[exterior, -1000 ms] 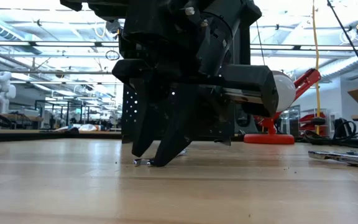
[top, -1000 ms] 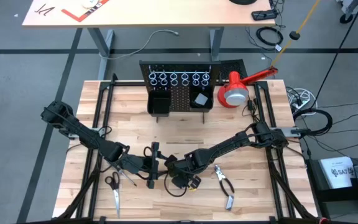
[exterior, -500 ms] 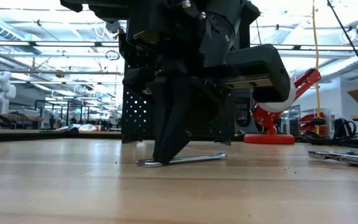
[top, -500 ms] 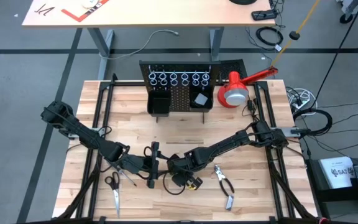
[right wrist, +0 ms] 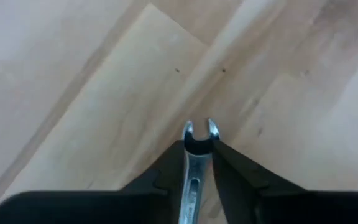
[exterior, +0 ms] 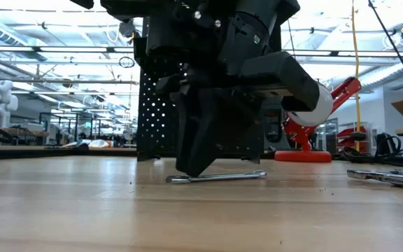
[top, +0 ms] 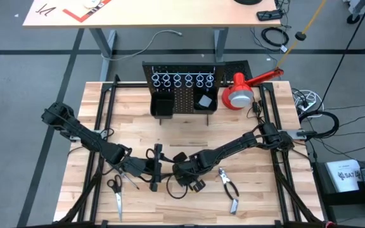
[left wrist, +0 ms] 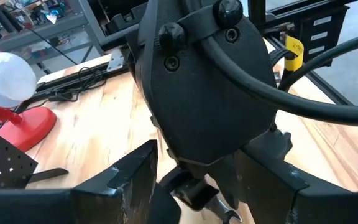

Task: Hang tools onto peg board
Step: Hang the wrench on the pegboard

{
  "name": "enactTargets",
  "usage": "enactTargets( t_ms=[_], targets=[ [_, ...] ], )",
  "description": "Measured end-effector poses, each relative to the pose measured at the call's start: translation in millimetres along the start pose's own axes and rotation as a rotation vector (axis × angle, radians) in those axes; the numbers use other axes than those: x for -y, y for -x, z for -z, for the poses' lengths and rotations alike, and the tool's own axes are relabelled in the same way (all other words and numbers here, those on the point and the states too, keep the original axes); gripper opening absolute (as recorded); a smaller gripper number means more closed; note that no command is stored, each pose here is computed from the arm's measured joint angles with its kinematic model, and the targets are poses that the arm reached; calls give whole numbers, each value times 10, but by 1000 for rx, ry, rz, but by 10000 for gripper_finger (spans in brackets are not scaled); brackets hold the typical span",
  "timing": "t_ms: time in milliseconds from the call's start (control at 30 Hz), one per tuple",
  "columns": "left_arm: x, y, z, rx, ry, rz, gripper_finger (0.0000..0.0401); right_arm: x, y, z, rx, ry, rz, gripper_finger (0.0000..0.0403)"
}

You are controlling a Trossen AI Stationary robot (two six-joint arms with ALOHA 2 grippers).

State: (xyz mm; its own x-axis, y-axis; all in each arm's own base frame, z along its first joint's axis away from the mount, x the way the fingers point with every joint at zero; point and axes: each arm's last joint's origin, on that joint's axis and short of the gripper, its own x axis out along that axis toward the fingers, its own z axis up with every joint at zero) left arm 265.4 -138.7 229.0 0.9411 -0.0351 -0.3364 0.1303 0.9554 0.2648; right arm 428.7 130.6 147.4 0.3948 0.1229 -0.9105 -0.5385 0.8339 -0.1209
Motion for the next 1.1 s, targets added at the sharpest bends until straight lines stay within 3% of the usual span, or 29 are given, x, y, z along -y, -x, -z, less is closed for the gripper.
enactTargets(
  t_ms=[200, 367, 1100],
  targets=[
    [0, 0, 2, -2, -1, 0, 218, -4, 12, 20, -25, -56, 1, 161],
    [2, -1, 11, -8, -5, 2, 218, -21, 16, 75, -85, -90, -21, 173],
    [1, -1, 4, 2, 1, -2, 218, 57, -62, 218, -110, -129, -19, 28]
  ],
)
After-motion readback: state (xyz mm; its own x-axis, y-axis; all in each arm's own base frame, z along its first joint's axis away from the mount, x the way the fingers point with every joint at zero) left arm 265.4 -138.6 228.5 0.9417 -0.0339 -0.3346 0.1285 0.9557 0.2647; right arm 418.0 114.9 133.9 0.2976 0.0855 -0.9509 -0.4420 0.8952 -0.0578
